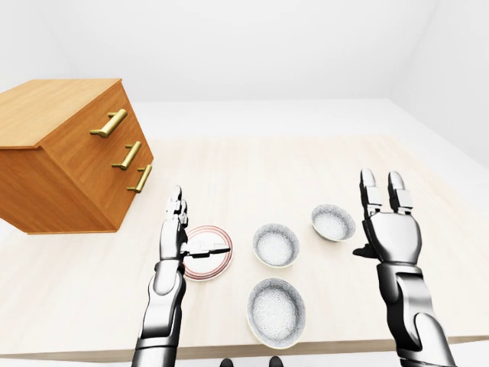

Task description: Stack the bowl at the front on the bowl in the middle.

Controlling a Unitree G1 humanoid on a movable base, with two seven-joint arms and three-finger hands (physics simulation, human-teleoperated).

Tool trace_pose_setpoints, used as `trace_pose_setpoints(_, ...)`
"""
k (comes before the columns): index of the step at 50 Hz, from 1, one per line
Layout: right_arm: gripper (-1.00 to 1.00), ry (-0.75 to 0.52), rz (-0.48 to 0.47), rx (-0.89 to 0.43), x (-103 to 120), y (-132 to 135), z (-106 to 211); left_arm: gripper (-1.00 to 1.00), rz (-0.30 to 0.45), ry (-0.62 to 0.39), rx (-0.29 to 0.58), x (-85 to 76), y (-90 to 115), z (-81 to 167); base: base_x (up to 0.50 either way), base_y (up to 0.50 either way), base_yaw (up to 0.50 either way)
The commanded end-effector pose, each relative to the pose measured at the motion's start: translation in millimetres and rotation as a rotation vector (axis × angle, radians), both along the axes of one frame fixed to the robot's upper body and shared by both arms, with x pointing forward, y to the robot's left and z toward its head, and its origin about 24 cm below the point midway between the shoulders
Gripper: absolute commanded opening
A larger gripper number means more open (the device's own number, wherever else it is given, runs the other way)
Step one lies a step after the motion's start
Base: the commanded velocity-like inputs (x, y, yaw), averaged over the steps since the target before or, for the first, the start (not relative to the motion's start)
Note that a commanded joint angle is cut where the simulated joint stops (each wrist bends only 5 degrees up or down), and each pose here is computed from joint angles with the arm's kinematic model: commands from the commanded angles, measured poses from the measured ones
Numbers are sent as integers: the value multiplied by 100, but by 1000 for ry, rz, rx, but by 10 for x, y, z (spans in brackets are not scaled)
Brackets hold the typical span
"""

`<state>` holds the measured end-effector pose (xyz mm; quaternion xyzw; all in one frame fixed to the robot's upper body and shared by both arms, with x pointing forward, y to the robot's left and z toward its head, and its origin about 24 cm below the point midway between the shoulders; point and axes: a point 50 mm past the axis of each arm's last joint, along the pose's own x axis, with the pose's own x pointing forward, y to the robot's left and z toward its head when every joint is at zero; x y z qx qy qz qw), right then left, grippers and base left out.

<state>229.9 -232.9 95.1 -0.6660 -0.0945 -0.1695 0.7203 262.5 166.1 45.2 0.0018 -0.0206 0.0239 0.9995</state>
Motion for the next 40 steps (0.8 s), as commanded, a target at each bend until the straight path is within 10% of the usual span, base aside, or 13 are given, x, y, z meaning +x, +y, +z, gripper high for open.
trace_pose_setpoints(1, 100, -17, 24, -91, -11, 115, -119, 100, -1, 3, -4, 2, -1, 2, 0, 0, 0)
trace_pose_setpoints(40, 100, 14, 95, -216, 73, 236, -434, 100, 4, 29, -36, 5, 8, -21, 0, 0, 0)
